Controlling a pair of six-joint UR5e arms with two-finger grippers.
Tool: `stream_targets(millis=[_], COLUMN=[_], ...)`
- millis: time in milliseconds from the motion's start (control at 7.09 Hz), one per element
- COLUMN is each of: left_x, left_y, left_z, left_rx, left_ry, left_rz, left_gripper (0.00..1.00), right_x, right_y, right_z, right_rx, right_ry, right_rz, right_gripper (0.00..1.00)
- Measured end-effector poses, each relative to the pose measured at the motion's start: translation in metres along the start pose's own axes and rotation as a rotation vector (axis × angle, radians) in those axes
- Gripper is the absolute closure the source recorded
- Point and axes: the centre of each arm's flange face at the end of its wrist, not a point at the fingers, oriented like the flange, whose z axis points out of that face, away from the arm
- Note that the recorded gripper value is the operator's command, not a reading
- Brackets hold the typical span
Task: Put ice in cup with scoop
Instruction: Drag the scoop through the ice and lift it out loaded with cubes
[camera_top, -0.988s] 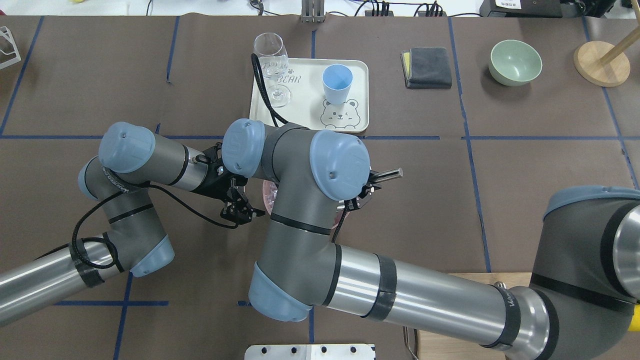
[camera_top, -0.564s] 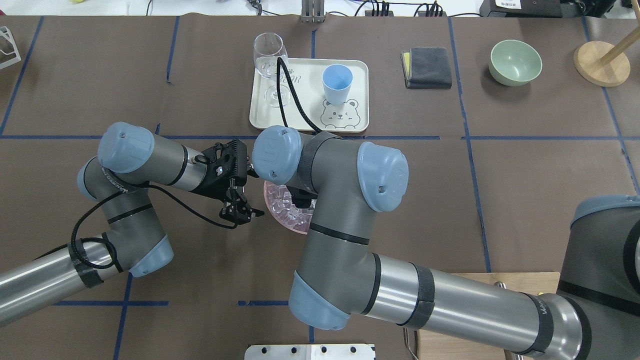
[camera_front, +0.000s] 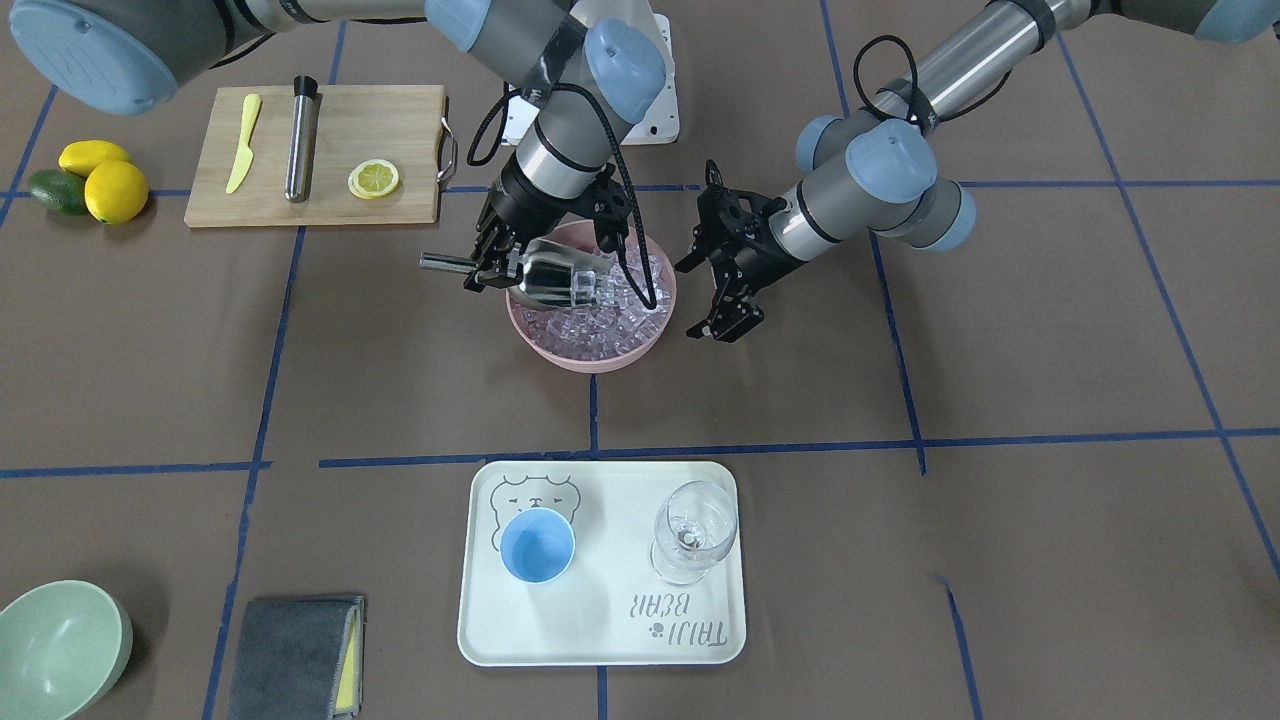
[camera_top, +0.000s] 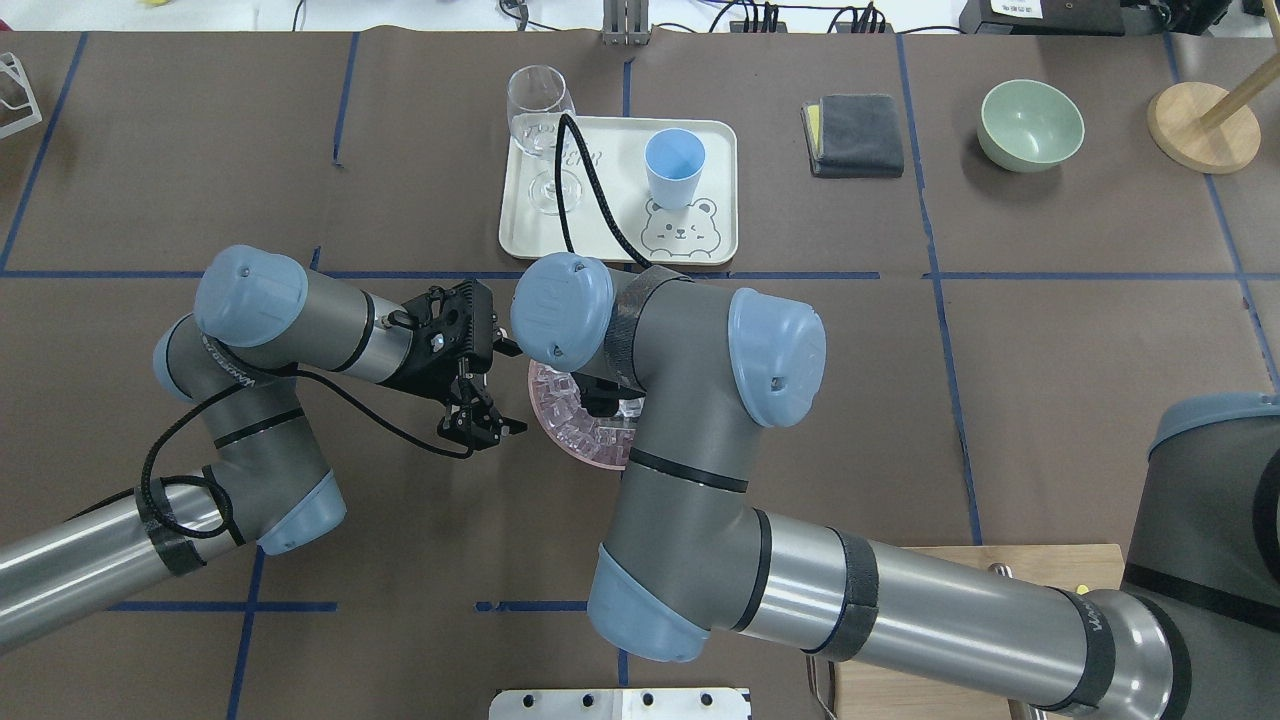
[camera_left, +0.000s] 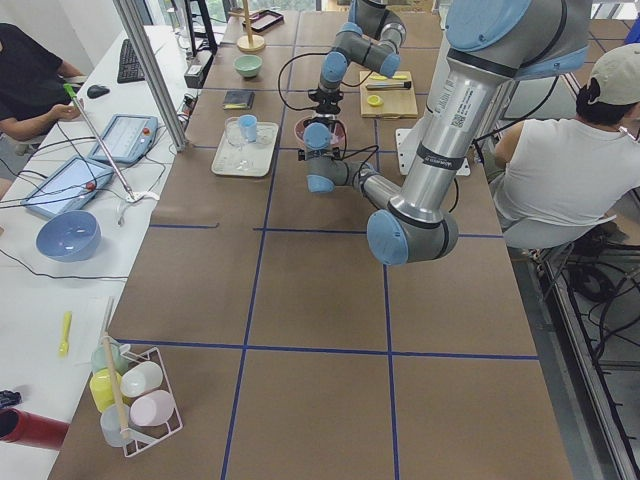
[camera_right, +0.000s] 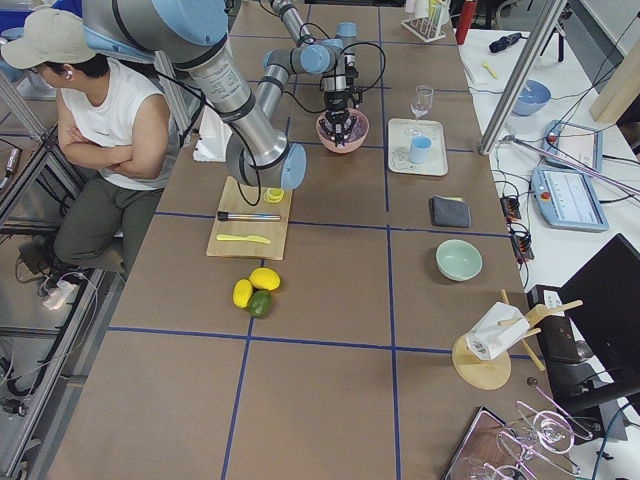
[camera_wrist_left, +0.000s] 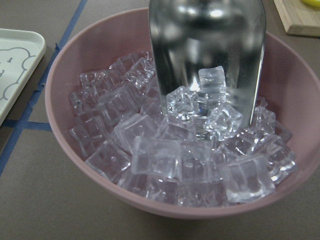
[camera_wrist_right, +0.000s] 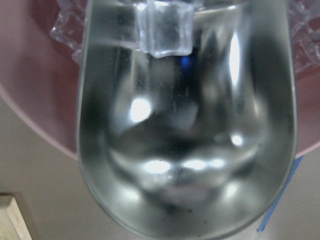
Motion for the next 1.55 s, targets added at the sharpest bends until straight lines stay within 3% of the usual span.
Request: stream_targets(millis=[564, 1129, 1552], left_x=[0.000, 0.000, -0.001], left_y=[0.002, 0.002, 0.001], left_z=[0.000, -0.001, -0.001], left_rx=[-0.002, -0.001, 0.001], left_ry=[-0.001, -0.002, -0.003], left_rz=[0.001, 0.002, 0.003], left_gripper=[0.00, 0.00, 0.00], right_x=[-0.008, -0.012, 0.006], right_y=[0.002, 0.031, 0.062], right_z=[0.018, 0.039, 0.034], right_rx=[0.102, 0.256, 0.339], right_ry=[-0.008, -0.034, -0.082], right_rz=[0.042, 0.068, 0.108], right_gripper=[1.00, 1.00, 1.00])
